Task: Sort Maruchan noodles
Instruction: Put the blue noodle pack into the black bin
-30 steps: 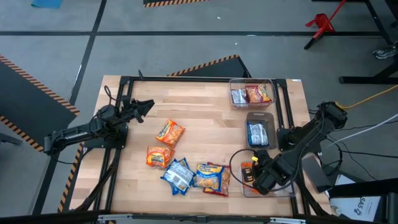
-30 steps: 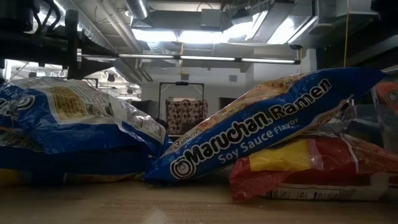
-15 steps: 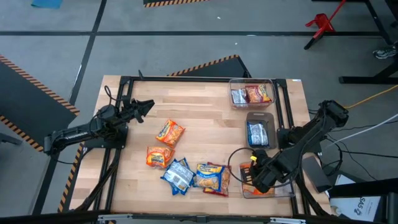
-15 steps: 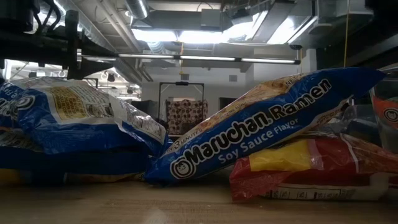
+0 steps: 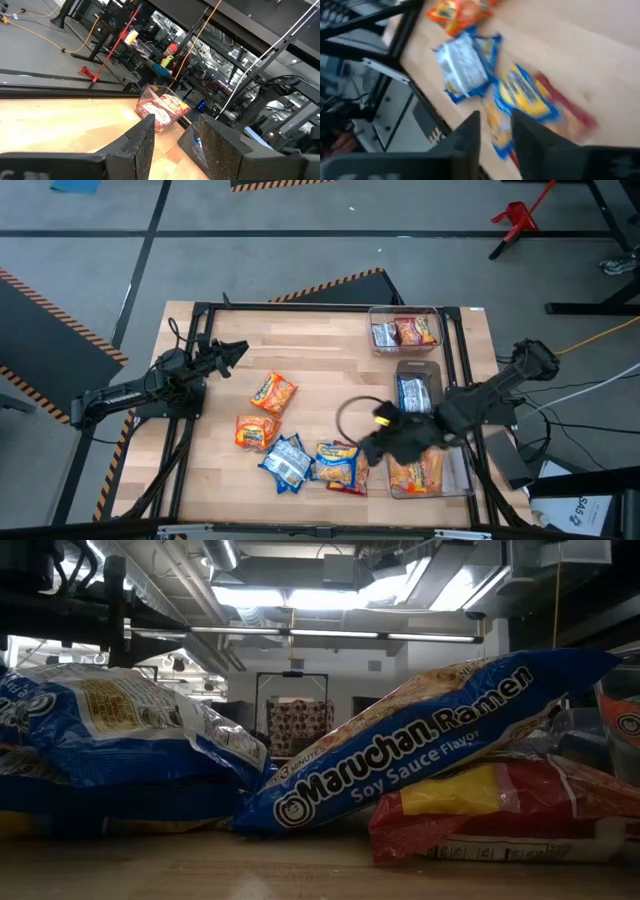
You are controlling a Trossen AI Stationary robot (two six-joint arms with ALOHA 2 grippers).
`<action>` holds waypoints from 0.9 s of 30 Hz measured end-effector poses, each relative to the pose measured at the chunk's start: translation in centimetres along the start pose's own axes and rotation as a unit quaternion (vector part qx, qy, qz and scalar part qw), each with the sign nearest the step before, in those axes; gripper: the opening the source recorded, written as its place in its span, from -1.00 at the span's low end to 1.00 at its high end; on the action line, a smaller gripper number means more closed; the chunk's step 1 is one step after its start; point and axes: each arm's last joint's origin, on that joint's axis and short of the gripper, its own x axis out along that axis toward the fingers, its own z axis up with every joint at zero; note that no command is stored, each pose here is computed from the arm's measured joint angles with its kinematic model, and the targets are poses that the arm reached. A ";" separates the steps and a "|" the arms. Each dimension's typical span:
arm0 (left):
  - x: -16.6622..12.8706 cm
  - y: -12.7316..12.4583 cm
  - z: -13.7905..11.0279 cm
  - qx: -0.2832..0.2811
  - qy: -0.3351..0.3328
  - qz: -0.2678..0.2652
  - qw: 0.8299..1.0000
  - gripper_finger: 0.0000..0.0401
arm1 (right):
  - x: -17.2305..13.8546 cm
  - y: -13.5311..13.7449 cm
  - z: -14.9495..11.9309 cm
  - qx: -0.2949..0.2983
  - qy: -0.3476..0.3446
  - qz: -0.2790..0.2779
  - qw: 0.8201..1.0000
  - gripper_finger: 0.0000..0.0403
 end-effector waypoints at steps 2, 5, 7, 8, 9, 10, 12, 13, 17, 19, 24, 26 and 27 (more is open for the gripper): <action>0.0 0.0 0.0 0.000 0.000 0.000 1.000 -0.27 | 1.5 0.3 1.4 -0.029 0.012 0.014 0.999 -0.33; 0.0 0.0 0.0 -0.001 0.000 0.000 1.000 -0.27 | 3.7 -0.4 3.4 -0.078 0.051 0.004 0.996 -0.03; 0.0 0.0 0.0 -0.001 0.000 0.000 1.000 -0.27 | 5.2 -1.0 4.7 -0.101 0.082 -0.004 0.991 0.15; 0.0 0.0 0.0 -0.001 0.000 0.000 1.000 -0.27 | 5.9 -1.4 5.3 -0.113 0.104 -0.004 0.988 0.23; 0.0 0.0 0.0 -0.001 0.000 0.000 1.000 -0.27 | 6.7 -1.8 5.8 -0.120 0.126 -0.003 0.985 0.30; 0.0 0.0 0.0 -0.001 0.002 -0.003 1.000 -0.27 | 7.6 -2.2 6.2 -0.123 0.146 -0.001 0.982 0.36; 0.0 -0.1 0.0 -0.001 0.008 -0.010 1.000 -0.27 | 9.3 -3.0 6.9 -0.126 0.188 -0.004 0.974 0.46; 0.0 -0.1 -0.1 -0.001 0.011 -0.014 1.000 -0.27 | 10.2 -3.5 7.0 -0.127 0.207 -0.005 0.970 0.49; 0.0 -0.2 -0.1 0.000 0.025 -0.031 0.999 -0.27 | 13.2 -4.8 7.1 -0.138 0.264 -0.001 0.955 0.54; 0.0 -0.2 -0.2 0.001 0.029 -0.037 0.999 -0.27 | 14.5 -5.6 7.0 -0.140 0.285 -0.008 0.948 0.55; 0.0 -0.2 -0.2 0.003 0.031 -0.038 0.999 -0.27 | 16.7 -6.5 6.4 -0.141 0.335 0.011 0.931 0.55; 0.0 -0.2 -0.2 0.003 0.032 -0.038 0.999 -0.27 | 17.3 -6.7 6.2 -0.145 0.341 0.016 0.929 0.55; 0.0 -0.2 -0.2 0.003 0.031 -0.037 0.999 -0.27 | 17.4 -6.8 6.2 -0.146 0.343 0.015 0.928 0.55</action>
